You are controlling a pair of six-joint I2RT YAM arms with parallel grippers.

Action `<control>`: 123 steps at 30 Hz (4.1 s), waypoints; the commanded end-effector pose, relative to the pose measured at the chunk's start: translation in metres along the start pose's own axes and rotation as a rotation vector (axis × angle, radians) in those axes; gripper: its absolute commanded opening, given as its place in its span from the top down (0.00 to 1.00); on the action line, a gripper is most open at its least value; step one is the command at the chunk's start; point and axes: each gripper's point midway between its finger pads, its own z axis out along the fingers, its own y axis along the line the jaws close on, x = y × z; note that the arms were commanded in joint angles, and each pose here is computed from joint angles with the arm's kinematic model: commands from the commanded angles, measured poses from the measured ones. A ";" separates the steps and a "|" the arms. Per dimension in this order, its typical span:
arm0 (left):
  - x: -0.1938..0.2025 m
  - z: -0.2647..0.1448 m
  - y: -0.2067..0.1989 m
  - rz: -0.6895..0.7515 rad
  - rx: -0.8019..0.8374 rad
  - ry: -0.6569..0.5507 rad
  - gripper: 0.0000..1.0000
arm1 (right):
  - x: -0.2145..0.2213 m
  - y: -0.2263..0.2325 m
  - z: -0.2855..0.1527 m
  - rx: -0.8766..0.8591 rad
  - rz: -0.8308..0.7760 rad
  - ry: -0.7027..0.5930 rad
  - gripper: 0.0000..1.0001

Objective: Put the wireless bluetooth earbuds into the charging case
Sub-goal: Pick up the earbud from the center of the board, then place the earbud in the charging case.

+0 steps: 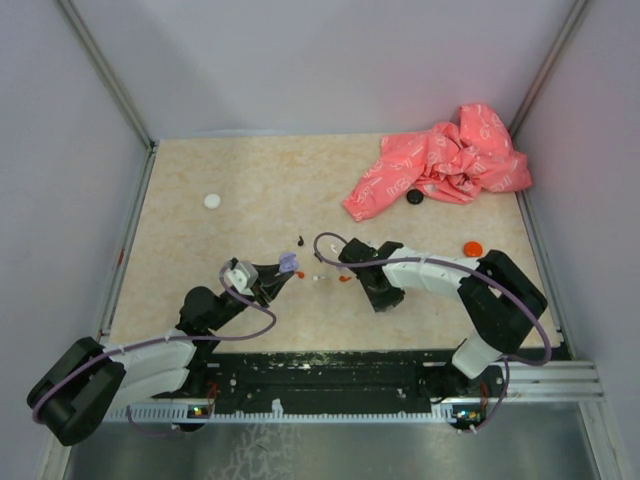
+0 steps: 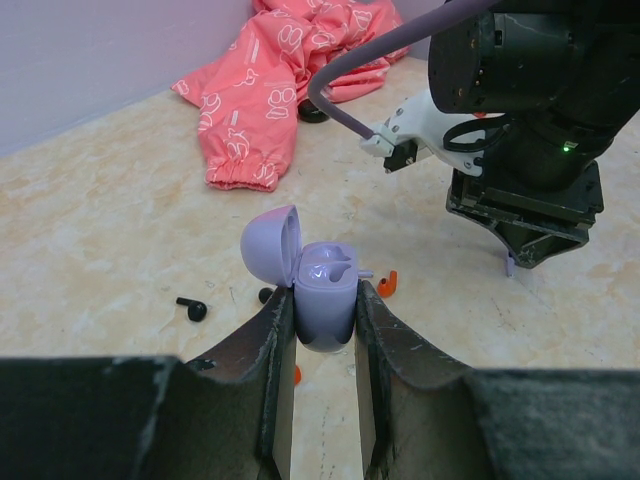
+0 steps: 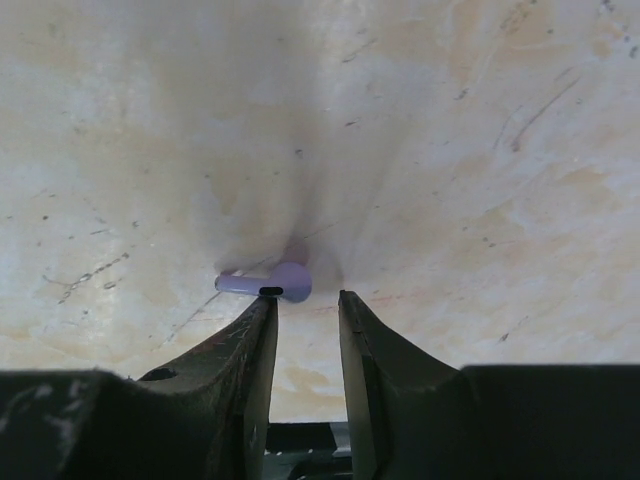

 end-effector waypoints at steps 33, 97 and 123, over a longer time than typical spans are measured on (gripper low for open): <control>-0.006 -0.002 -0.004 0.001 0.016 -0.024 0.99 | -0.026 0.001 -0.010 -0.124 0.370 -0.177 0.65; -0.103 0.012 -0.031 0.083 0.191 -0.407 0.99 | -0.152 0.060 -0.319 -0.791 -0.121 -1.396 0.82; -0.127 0.019 -0.043 0.016 0.269 -0.433 0.99 | -0.138 0.100 -0.323 -0.961 -0.255 -1.504 0.83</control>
